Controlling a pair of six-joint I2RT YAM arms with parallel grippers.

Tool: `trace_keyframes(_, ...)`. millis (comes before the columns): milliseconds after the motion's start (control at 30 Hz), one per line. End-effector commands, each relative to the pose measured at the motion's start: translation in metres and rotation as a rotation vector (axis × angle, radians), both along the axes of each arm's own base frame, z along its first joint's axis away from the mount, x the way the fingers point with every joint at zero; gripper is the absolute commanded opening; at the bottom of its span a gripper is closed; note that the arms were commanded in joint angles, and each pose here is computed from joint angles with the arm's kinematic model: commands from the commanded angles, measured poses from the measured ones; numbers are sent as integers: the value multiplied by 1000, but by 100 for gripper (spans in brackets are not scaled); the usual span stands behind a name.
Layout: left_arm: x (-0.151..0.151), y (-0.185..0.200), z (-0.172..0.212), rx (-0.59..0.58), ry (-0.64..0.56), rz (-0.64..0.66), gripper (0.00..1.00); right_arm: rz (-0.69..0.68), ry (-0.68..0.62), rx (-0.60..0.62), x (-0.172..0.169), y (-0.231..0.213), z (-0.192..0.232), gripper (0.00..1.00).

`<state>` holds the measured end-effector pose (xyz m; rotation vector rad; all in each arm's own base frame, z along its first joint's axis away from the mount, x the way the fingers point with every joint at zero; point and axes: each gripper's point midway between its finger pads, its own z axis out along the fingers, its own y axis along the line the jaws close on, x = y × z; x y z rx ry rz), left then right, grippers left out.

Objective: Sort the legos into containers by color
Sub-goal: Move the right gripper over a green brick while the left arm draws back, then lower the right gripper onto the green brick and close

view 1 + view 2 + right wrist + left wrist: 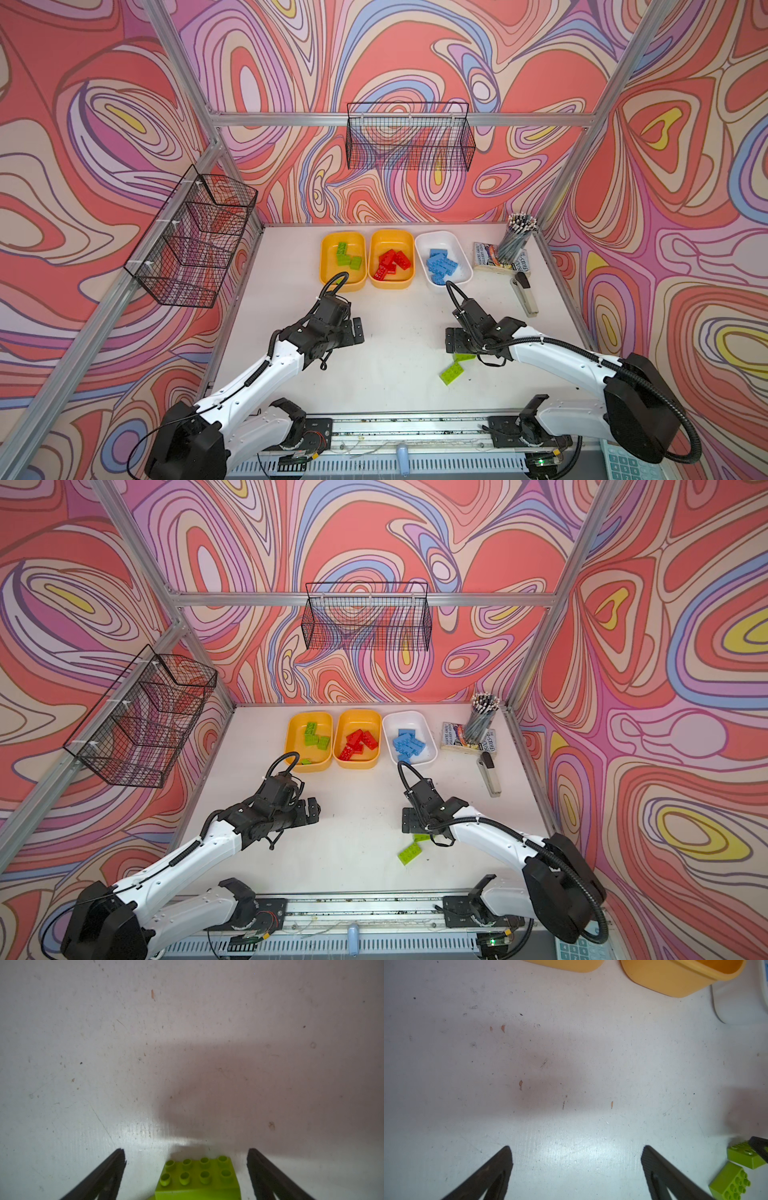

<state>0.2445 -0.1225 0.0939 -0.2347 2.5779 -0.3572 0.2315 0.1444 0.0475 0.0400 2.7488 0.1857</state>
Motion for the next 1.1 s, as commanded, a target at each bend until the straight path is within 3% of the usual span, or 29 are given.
trace_keyframes(0, -1, 3, 1, -3, -15, 23, 100, -14, 10, 13, -3, -1, -5, 95)
trace_keyframes(500, -4, 5, -1, -1, -13, 30, 100, -34, 72, -39, -19, -7, -22, 90)
trace_keyframes(700, -6, 8, -4, 9, -10, 39, 100, -23, 92, -54, -22, -3, -28, 79)
trace_keyframes(900, -8, 12, -4, 24, -12, 44, 100, -16, 102, -65, -21, 3, -29, 56)
trace_keyframes(1067, -9, 18, -2, 39, -18, 64, 100, 0, 72, -4, -8, 23, -12, 51)
